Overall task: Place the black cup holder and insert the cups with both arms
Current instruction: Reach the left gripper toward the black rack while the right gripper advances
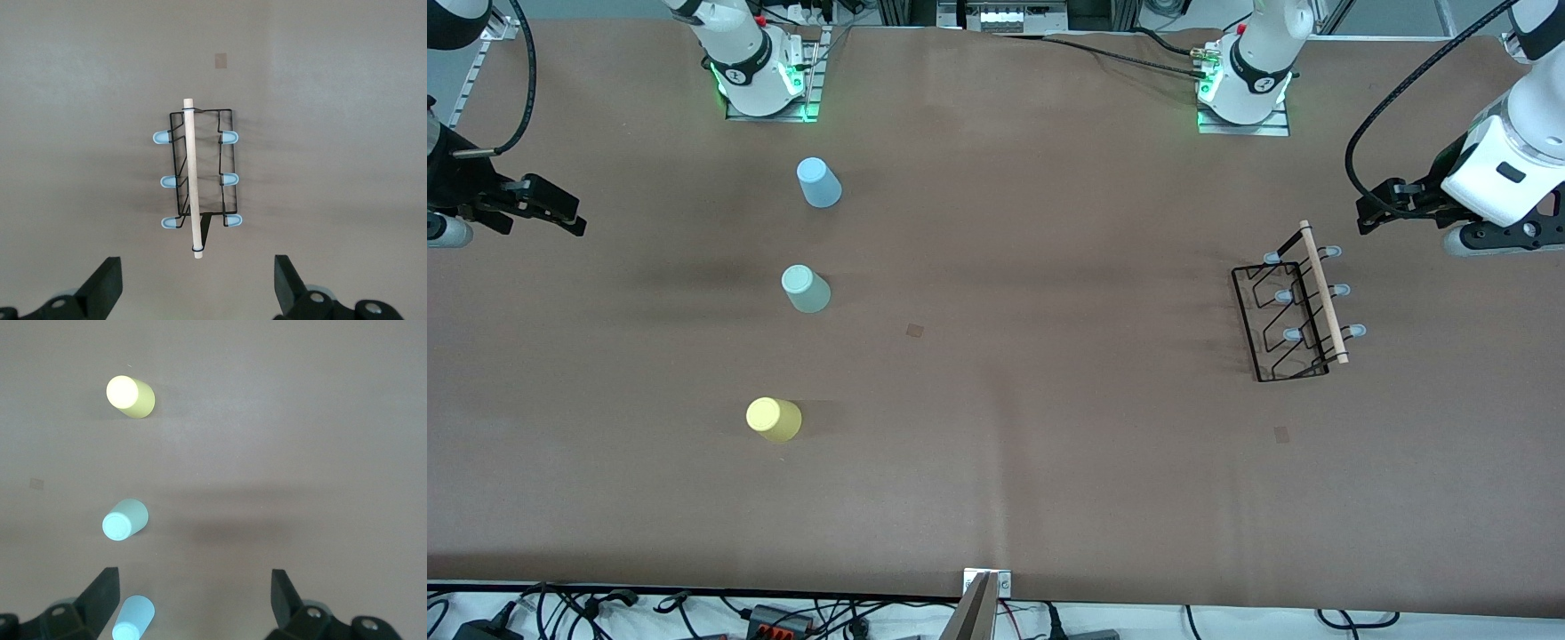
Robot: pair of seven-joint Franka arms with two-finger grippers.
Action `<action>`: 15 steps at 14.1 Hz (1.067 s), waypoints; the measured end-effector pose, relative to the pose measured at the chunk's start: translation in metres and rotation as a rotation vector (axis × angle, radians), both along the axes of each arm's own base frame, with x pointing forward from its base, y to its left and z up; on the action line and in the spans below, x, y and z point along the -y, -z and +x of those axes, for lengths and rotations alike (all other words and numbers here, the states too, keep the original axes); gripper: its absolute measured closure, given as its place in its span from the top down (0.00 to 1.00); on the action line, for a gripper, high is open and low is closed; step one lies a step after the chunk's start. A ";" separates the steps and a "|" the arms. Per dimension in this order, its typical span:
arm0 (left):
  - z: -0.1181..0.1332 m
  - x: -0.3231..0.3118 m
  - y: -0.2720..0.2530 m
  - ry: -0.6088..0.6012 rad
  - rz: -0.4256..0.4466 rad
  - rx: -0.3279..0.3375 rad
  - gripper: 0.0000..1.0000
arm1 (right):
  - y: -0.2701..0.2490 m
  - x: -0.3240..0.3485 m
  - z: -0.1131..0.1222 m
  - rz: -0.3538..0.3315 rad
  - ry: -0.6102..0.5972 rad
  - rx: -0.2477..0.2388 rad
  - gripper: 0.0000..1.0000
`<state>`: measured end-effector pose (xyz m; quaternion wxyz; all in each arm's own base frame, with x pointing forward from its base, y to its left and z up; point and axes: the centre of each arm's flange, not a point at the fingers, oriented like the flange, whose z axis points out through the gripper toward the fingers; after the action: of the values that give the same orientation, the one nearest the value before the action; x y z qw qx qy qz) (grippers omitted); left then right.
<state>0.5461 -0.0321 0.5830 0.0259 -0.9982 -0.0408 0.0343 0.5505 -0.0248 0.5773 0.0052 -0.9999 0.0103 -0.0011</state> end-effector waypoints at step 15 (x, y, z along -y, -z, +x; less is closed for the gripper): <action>0.010 0.000 0.025 0.001 -0.004 -0.008 1.00 | 0.021 -0.009 0.006 0.002 -0.017 -0.044 1.00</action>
<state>0.5560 -0.0316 0.5578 0.0241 -0.9982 -0.0401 0.0386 0.5570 -0.0154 0.5559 0.0058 -0.9998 0.0017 0.0208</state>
